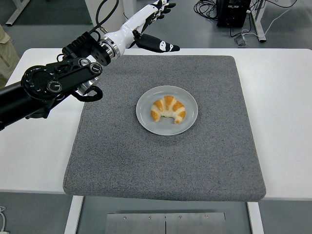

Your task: Place the bread on the plate

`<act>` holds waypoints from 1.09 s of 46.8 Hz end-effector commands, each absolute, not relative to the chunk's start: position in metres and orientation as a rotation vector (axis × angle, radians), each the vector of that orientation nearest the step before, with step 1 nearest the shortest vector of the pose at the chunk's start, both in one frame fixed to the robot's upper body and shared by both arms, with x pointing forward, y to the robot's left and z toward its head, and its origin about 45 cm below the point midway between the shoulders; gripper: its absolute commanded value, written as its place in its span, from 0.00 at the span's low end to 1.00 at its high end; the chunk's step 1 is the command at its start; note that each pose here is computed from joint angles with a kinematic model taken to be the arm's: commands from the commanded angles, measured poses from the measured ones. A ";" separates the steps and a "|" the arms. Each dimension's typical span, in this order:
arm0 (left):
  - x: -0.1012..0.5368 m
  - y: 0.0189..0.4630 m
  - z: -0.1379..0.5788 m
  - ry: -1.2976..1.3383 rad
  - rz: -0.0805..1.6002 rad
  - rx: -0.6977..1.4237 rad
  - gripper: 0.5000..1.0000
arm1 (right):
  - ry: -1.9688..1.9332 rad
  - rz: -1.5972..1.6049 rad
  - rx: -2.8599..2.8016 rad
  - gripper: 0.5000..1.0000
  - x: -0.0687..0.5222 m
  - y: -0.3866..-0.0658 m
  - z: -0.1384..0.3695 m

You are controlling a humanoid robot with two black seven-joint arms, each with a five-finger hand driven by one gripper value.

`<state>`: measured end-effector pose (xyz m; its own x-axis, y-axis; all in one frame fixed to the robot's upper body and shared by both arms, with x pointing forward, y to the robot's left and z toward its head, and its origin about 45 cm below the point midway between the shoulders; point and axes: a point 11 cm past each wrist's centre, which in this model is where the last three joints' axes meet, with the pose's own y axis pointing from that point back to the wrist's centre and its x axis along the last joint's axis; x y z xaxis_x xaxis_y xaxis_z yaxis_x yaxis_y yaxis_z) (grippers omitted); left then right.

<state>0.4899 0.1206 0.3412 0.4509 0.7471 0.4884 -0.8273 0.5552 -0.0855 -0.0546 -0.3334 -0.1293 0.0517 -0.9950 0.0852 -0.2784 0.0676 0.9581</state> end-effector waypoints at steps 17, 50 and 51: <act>0.510 0.180 0.331 -0.143 1.106 -0.075 0.97 | -1.398 -0.959 1.380 1.00 -0.055 -0.334 -0.129; 0.525 0.215 0.286 0.204 1.255 -0.269 0.98 | -1.396 -0.958 1.381 1.00 -0.055 -0.334 -0.129; 0.525 0.216 0.286 0.213 1.261 -0.276 0.98 | -1.396 -0.959 1.382 1.00 -0.055 -0.333 -0.129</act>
